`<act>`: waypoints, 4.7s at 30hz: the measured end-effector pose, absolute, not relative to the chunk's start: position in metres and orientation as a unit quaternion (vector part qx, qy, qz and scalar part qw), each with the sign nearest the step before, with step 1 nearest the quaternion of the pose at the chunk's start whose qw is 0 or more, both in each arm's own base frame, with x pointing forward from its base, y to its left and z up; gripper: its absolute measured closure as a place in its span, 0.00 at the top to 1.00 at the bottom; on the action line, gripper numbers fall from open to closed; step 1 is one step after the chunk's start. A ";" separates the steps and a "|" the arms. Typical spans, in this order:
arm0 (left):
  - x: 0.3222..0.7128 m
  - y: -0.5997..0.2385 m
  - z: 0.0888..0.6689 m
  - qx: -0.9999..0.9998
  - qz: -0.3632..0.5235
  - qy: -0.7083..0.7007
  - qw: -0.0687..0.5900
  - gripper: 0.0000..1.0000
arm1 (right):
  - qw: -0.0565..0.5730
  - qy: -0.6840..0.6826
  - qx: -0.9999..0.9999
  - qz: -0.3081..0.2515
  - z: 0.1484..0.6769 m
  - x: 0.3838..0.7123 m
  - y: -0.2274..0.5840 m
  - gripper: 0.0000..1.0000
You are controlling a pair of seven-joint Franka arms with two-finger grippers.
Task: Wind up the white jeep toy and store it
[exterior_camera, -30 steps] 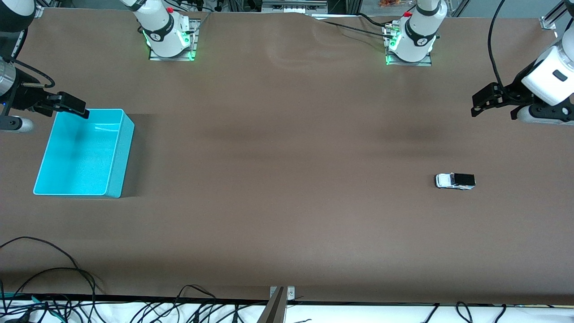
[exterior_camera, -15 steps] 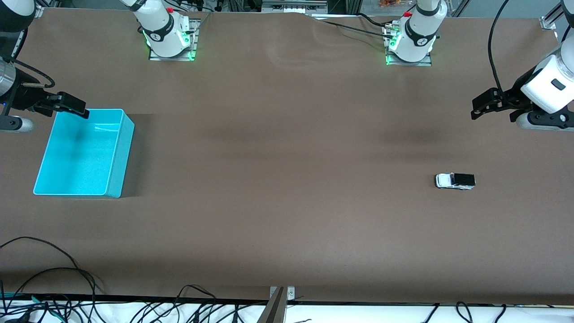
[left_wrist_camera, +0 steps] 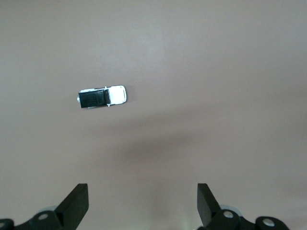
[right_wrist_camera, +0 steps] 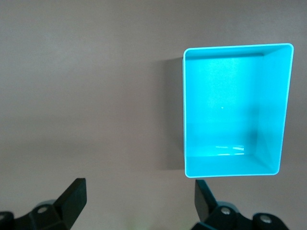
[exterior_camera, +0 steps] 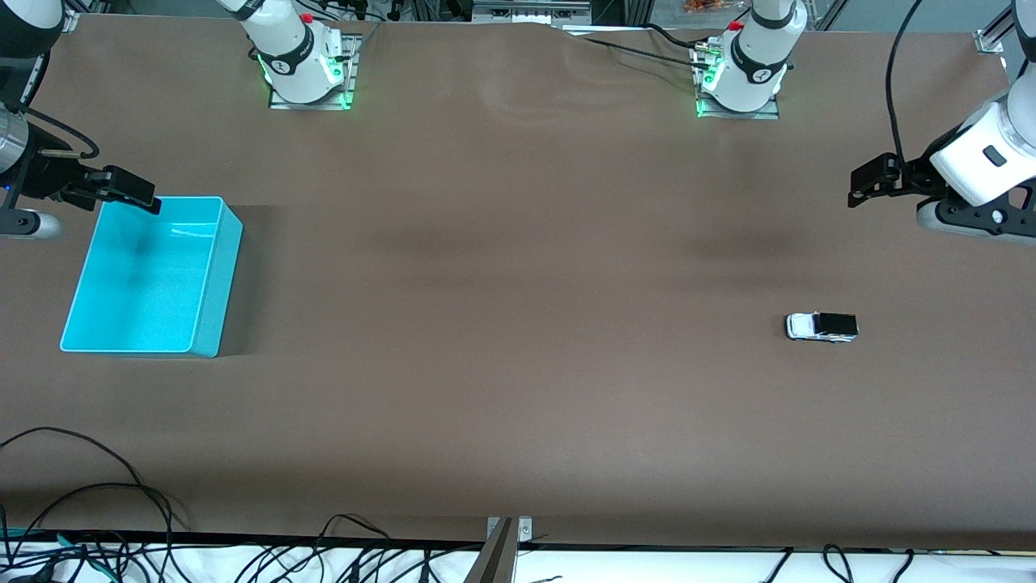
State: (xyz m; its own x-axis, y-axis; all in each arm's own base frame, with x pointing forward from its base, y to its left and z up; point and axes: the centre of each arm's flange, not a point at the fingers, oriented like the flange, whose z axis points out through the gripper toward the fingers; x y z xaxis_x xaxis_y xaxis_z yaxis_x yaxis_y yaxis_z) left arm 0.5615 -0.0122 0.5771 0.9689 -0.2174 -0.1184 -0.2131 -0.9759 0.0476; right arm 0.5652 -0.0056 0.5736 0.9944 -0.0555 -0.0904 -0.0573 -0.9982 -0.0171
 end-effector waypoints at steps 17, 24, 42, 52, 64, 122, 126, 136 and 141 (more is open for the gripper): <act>0.610 0.072 0.480 0.930 -0.068 -0.359 0.049 1.00 | 0.010 0.028 -0.999 0.045 0.574 0.565 -0.006 1.00; 0.633 0.111 0.417 0.879 -0.051 -0.470 0.059 1.00 | 0.010 0.028 -0.999 0.045 0.574 0.565 -0.006 1.00; 0.635 0.120 0.275 0.796 -0.029 -0.602 0.060 1.00 | 0.010 0.028 -0.999 0.046 0.573 0.565 -0.006 1.00; 0.625 0.121 0.243 0.761 -0.018 -0.646 0.054 1.00 | 0.010 0.028 -0.999 0.046 0.573 0.565 -0.006 1.00; 0.624 0.121 0.205 0.728 -0.017 -0.683 0.061 1.00 | 0.010 0.028 -0.999 0.046 0.573 0.565 -0.006 1.00; 0.582 0.254 0.200 0.697 0.000 -0.714 0.064 0.51 | 0.010 0.028 -0.998 0.046 0.573 0.565 -0.006 1.00; 0.574 0.276 0.200 0.700 0.003 -0.712 0.063 0.51 | 0.010 0.028 -0.998 0.046 0.573 0.565 -0.006 1.00; 0.551 0.323 0.200 0.710 0.008 -0.701 0.061 0.51 | 0.010 0.028 -0.998 0.046 0.573 0.565 -0.006 1.00; 0.542 0.344 0.200 0.716 0.010 -0.695 0.059 0.51 | 0.010 0.028 -0.998 0.046 0.573 0.565 -0.006 1.00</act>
State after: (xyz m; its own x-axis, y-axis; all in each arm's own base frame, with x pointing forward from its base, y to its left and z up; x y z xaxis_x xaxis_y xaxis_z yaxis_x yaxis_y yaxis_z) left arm 0.5415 0.3435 0.2002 0.0336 -0.9948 0.0966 -0.9971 -0.0268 0.0710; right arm 0.5651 -0.0057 0.5733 0.9942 -0.0558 -0.0923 -0.0576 -0.9982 -0.0170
